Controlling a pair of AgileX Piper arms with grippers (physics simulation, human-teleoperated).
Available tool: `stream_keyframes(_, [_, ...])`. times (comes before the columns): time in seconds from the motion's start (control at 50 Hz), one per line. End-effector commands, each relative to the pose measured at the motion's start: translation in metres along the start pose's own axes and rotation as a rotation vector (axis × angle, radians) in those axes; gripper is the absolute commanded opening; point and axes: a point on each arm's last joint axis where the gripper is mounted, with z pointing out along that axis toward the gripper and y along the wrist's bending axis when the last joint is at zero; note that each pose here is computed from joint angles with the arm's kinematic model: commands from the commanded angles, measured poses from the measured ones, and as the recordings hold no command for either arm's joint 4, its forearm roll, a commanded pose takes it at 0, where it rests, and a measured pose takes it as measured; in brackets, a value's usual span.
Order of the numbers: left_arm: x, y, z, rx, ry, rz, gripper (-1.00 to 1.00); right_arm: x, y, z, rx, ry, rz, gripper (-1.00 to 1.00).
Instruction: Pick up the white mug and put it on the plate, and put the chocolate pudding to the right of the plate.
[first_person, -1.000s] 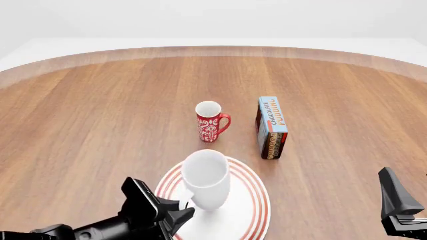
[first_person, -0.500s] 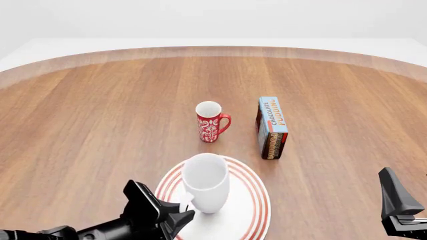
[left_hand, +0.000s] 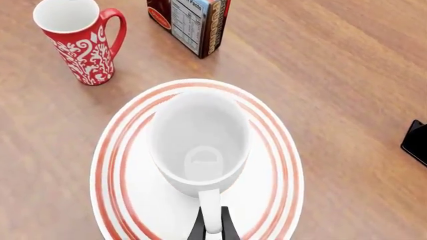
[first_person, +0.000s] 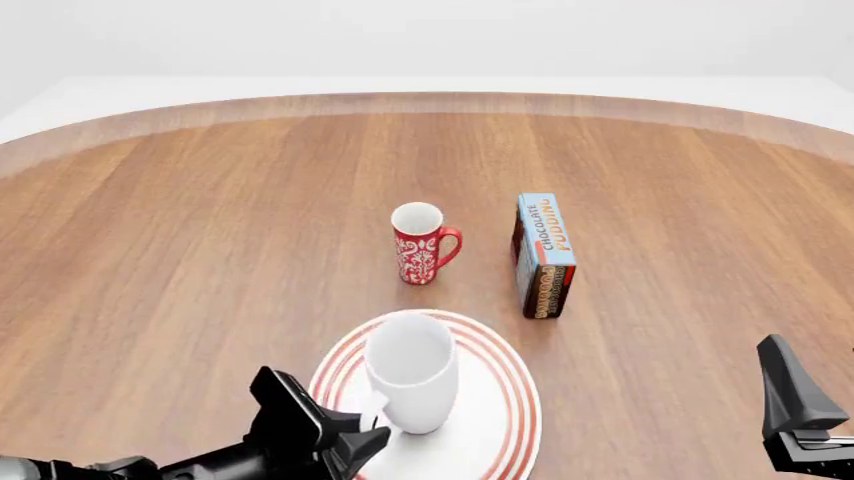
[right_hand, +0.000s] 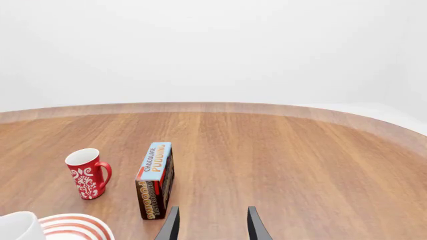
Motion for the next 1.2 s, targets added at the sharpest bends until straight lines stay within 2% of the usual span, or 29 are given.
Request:
stream_keyframes(0.02, [0.003,0.000,0.002,0.003,0.003,-0.004,-1.00,0.000,0.000,0.000,0.000,0.000,0.000,1.00])
stream_keyframes(0.34, [0.009,-0.001,0.005,0.006,0.017,-0.020,-1.00,0.000,0.000,0.000,0.000,0.000,0.000,1.00])
stream_keyframes(0.36, [0.009,-0.001,0.005,0.006,0.018,-0.020,1.00,0.000,0.000,0.000,0.000,0.000,0.000,1.00])
stream_keyframes(0.78, [0.009,-0.001,0.005,0.006,0.025,-0.023,1.00,0.000,0.000,0.000,0.000,0.000,0.000,1.00])
stream_keyframes(0.94, [-0.006,-0.004,-0.004,0.011,0.003,0.004,1.00,0.000,0.000,0.000,0.000,0.000,0.000,1.00])
stream_keyframes(1.2, [-0.019,-0.006,-0.014,0.015,-0.025,0.032,1.00,0.000,0.000,0.000,0.000,0.000,0.000,1.00])
